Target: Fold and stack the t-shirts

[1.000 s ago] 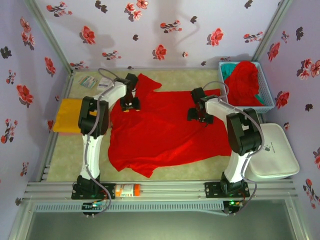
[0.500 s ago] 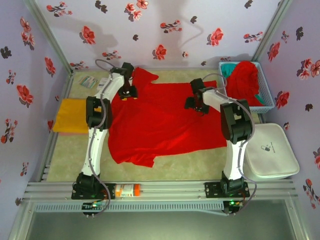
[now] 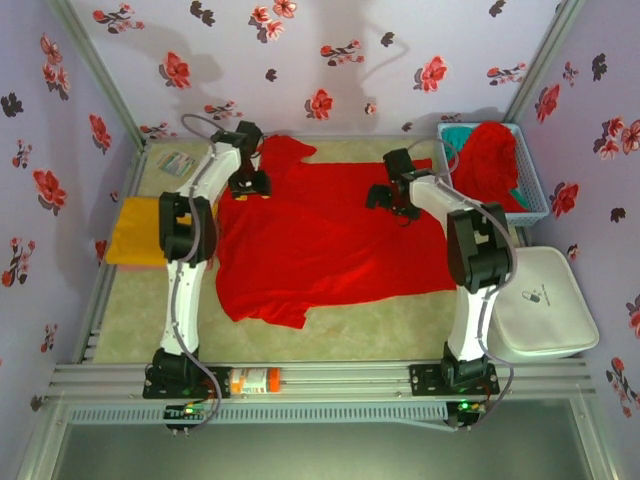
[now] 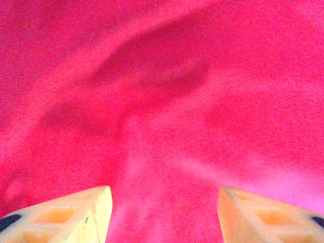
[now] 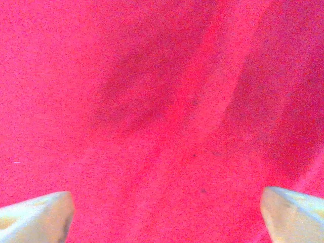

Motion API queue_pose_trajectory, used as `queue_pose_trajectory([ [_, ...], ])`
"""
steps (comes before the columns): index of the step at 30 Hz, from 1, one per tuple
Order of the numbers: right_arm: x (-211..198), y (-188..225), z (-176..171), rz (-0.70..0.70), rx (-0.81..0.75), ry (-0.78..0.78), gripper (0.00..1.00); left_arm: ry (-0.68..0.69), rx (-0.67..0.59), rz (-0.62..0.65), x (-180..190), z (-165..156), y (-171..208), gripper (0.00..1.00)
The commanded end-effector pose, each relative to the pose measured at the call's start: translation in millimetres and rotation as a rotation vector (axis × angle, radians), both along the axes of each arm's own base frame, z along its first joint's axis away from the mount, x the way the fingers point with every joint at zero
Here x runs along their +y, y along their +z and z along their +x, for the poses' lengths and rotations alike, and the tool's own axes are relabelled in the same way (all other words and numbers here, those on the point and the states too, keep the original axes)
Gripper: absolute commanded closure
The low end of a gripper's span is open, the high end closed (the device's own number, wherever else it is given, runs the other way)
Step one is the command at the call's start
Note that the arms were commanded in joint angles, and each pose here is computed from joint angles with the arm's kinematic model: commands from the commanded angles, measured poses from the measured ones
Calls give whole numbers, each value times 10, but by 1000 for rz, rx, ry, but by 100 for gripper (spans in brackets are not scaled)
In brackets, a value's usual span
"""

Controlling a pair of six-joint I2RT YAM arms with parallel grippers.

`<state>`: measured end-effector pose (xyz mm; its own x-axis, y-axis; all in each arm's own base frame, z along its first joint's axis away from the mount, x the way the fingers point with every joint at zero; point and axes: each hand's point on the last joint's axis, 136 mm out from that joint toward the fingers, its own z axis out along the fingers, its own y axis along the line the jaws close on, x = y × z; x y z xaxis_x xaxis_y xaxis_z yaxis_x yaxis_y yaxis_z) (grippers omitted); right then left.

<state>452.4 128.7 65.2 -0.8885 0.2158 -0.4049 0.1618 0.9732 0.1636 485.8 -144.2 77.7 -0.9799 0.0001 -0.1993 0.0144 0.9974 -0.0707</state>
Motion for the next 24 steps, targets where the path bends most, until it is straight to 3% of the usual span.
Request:
queue_pose_trajectory([
  [1, 63, 427, -134, 10, -85, 49, 1, -12, -186, -44, -11, -212, 853, 41],
  [7, 28, 531, -645, 58, -55, 22, 1, 60, -209, -104, 179, -986, 973, 40],
  [18, -405, 309, -1765, 38, 36, -124, 1, 247, -12, -163, 533, -2725, 365, 42],
  [24, -632, 142, -2145, -3, 85, -206, 4, 355, 83, -181, 573, -3308, 89, 47],
])
